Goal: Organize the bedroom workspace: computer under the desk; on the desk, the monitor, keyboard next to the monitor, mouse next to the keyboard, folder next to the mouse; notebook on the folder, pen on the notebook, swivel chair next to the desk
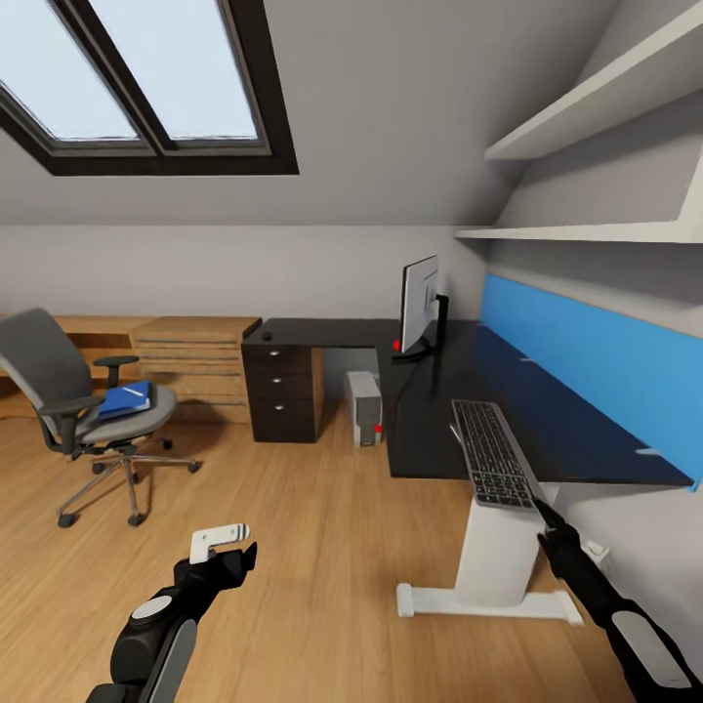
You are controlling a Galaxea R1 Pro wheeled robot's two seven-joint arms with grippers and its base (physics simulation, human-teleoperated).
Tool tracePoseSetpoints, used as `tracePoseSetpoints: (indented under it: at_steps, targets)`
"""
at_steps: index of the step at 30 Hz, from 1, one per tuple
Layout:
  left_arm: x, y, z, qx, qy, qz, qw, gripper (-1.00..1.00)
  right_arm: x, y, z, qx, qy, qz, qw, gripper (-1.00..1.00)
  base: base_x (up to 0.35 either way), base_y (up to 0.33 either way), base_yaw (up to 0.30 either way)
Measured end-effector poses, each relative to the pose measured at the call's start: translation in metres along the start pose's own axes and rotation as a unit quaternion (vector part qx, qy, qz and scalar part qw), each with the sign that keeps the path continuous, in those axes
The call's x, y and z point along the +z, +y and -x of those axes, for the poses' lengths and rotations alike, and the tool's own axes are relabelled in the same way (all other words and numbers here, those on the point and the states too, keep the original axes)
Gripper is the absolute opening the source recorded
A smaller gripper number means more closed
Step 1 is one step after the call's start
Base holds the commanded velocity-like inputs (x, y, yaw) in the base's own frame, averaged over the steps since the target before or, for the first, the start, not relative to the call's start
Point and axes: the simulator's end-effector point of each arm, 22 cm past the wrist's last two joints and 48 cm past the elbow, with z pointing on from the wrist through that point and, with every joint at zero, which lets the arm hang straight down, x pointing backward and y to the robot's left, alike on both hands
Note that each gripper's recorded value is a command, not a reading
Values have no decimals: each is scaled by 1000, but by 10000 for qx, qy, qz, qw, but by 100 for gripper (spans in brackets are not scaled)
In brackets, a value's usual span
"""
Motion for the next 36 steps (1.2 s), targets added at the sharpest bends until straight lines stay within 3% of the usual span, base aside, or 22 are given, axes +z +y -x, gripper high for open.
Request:
tracePoseSetpoints:
  at_steps: [10, 16, 36]
  targets:
    - [0, 0, -1, 0, 21, -1, 10000, 100, -1, -8, -1, 27, 13, -107, 9999, 100, 76, 0, 0]
    - [0, 0, -1, -2, 19, 0, 10000, 100, -9, -36, -9, 150, 56, -406, 9990, 100, 3, 0, 0]
    - [0, 0, -1, 1, 24, 1, 10000, 100, -9, -38, -9, 151, 45, -425, 9990, 100, 56, 83, 0]
